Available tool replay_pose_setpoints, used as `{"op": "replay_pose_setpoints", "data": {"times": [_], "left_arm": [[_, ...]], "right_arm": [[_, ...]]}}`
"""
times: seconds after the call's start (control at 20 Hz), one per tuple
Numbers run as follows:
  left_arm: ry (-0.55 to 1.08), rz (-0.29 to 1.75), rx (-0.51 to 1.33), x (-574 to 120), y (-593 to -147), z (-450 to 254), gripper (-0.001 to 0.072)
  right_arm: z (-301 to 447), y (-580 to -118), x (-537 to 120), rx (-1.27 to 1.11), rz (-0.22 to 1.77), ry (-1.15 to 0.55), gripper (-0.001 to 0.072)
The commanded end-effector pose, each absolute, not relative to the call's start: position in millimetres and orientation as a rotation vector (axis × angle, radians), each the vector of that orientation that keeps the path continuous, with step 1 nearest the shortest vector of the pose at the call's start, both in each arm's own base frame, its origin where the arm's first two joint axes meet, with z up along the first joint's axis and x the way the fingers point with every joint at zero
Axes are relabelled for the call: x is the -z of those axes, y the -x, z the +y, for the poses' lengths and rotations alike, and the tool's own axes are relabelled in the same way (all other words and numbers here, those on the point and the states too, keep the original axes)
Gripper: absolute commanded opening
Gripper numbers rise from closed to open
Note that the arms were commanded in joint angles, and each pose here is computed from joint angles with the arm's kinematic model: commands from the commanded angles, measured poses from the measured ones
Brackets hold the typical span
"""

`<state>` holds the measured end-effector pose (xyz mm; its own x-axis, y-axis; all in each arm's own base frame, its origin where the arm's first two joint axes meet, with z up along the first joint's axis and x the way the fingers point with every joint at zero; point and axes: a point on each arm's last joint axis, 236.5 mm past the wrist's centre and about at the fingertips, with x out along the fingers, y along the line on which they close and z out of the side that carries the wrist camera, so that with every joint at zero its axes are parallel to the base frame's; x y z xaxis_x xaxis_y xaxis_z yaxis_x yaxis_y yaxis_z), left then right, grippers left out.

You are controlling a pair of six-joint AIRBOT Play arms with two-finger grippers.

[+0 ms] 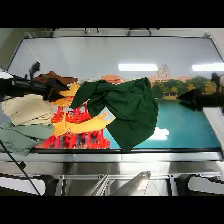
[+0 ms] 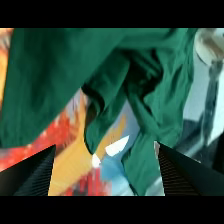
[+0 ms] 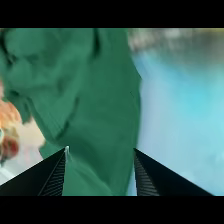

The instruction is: Fold the shirts.

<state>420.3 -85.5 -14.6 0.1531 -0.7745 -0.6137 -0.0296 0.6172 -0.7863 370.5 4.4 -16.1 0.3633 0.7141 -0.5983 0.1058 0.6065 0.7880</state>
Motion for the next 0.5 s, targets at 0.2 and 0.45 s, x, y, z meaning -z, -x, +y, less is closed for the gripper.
{"op": "replay_pose_setpoints", "data": {"times": [0.2,0.45], "left_arm": [[0.674,1.416,0.563,86.3,-392.3,-177.5,0.0583],[0.504,1.462,0.406,128.1,-387.3,-182.1,0.0574]], "right_arm": [[57.9,-309.6,107.7,-0.352,1.423,-0.874,0.0469],[117.2,-324.1,115.9,-0.413,1.423,-0.863,0.0469]]}}
